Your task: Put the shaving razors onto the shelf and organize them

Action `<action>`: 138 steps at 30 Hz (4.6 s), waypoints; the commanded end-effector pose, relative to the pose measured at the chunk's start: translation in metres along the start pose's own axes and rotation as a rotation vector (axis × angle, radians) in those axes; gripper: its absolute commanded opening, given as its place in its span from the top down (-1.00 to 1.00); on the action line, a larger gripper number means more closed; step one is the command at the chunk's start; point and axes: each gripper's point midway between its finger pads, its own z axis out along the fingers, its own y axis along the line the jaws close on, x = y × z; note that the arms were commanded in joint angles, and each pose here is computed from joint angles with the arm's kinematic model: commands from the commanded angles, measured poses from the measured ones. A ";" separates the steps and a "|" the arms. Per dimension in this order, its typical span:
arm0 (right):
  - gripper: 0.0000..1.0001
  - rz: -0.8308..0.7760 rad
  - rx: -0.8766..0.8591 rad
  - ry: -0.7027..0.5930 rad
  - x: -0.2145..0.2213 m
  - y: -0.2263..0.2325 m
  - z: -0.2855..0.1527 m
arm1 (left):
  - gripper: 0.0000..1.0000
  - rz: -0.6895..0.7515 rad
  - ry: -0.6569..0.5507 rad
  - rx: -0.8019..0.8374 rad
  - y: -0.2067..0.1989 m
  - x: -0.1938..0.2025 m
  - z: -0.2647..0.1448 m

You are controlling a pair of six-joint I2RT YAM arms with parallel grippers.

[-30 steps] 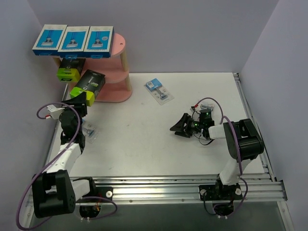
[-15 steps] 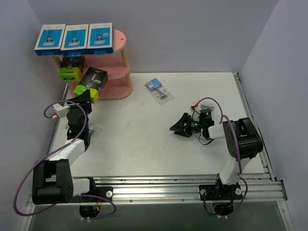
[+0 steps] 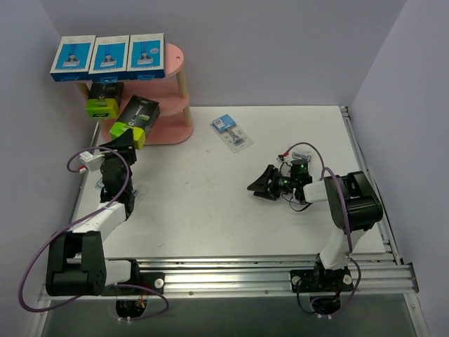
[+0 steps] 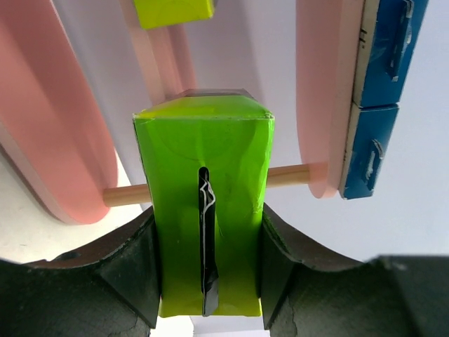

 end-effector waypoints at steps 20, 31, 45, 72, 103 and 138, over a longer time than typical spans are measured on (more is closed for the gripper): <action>0.00 0.099 0.198 0.053 0.034 -0.058 -0.001 | 0.95 -0.180 -0.096 0.308 -0.094 -0.004 0.038; 0.00 0.102 0.202 0.059 0.036 -0.061 0.001 | 0.95 -0.197 -0.121 0.295 -0.082 0.002 0.059; 0.00 0.104 0.207 0.063 0.038 -0.064 0.002 | 0.95 -0.231 -0.134 0.288 -0.075 0.007 0.079; -0.11 0.096 0.210 0.063 0.038 -0.062 0.000 | -0.64 -0.178 -0.032 0.249 -0.059 0.032 0.093; -0.13 0.081 0.210 0.051 0.036 -0.060 -0.003 | -0.55 -0.102 0.163 0.126 -0.026 0.041 0.076; -0.12 0.089 0.227 0.057 0.037 -0.065 -0.001 | 0.95 -0.204 0.038 0.253 -0.051 0.010 0.097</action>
